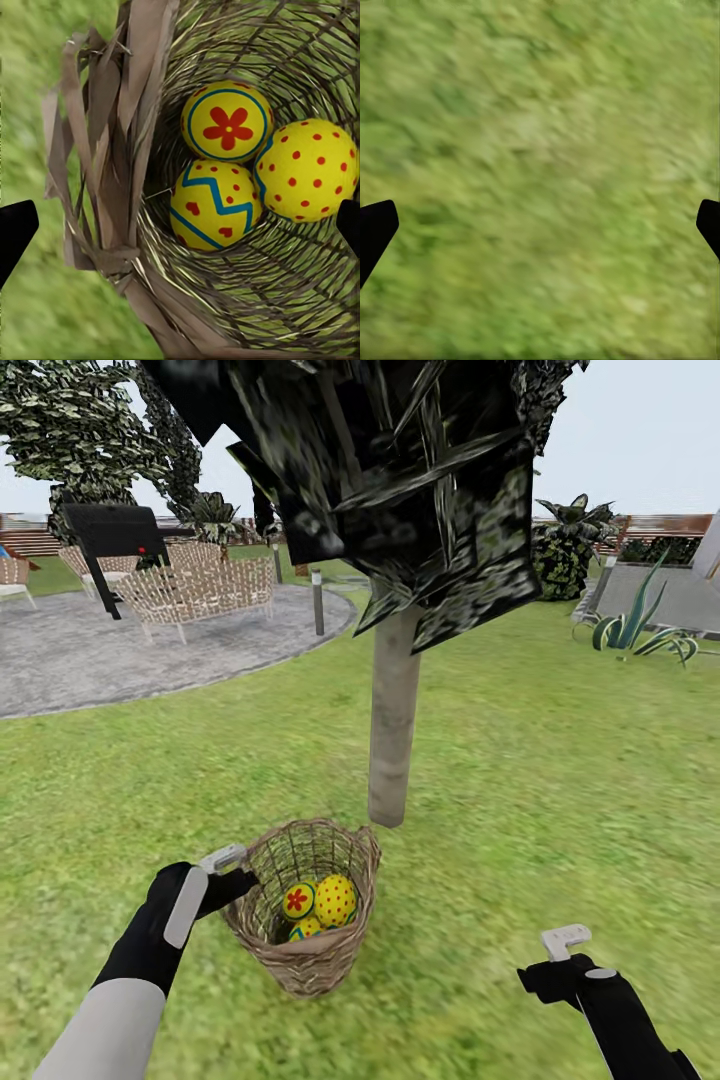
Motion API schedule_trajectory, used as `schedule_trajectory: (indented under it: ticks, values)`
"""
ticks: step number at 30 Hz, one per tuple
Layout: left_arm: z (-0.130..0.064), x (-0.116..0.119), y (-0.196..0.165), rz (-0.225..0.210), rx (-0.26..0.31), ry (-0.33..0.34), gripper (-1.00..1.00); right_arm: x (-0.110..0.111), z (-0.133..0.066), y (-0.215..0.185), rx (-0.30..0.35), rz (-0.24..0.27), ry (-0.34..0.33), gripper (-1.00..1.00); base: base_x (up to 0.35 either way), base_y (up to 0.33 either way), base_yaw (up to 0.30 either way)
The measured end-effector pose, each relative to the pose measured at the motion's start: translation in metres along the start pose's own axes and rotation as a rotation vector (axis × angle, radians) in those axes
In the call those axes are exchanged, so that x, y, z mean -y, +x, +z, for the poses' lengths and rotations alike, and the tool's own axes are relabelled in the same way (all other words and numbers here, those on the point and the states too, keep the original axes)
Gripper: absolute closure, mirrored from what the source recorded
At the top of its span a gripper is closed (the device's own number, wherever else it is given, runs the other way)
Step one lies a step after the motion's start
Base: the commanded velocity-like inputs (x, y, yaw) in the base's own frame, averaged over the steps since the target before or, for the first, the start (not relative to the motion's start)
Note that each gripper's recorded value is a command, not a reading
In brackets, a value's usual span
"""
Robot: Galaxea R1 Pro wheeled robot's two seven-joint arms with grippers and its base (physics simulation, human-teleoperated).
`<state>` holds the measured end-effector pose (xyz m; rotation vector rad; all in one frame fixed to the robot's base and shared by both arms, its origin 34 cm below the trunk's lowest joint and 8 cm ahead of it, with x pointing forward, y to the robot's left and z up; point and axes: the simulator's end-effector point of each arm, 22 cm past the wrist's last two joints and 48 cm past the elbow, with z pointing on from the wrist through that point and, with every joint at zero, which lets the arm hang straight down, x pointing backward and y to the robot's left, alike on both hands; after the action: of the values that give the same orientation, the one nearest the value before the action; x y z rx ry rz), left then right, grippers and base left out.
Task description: Take the three Easter eggs out of the wicker basket on the lawn in the garden, then place them on the lawn next to a single tree (choose any tree) so that all three eggs are next to the same tree and none are left in the basket.
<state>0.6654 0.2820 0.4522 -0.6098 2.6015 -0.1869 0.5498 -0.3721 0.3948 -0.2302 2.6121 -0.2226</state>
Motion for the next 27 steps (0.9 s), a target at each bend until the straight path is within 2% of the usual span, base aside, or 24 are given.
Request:
schedule_trajectory:
  ticks: [5,12,16,22,24,27]
  values:
    - [-0.009,0.006,-0.006,-0.008,-0.003,0.011,-1.00,0.001,-0.008,-0.008,-0.001,-0.005,0.000,-1.00,0.000,0.000,0.000]
    - [-0.021,0.018,-0.011,-0.051,-0.015,0.055,-1.00,0.007,-0.021,-0.020,0.000,-0.012,0.008,-1.00,0.000,0.000,0.000]
    - [-0.033,0.020,-0.022,-0.064,0.002,0.070,-1.00,0.009,-0.028,-0.027,0.004,-0.013,0.008,-1.00,0.000,0.000,0.000]
    - [-0.063,0.014,-0.040,-0.055,0.011,0.087,-1.00,0.011,-0.038,-0.035,0.003,-0.013,0.008,-1.00,0.000,0.000,0.000]
    - [-0.072,0.009,-0.046,-0.071,0.018,0.092,-1.00,0.012,-0.041,-0.038,0.002,-0.015,0.010,-1.00,0.000,0.000,0.000]
    - [-0.086,-0.007,-0.060,-0.118,0.039,0.089,-1.00,0.016,-0.046,-0.042,0.002,-0.020,0.014,-1.00,0.000,0.000,0.000]
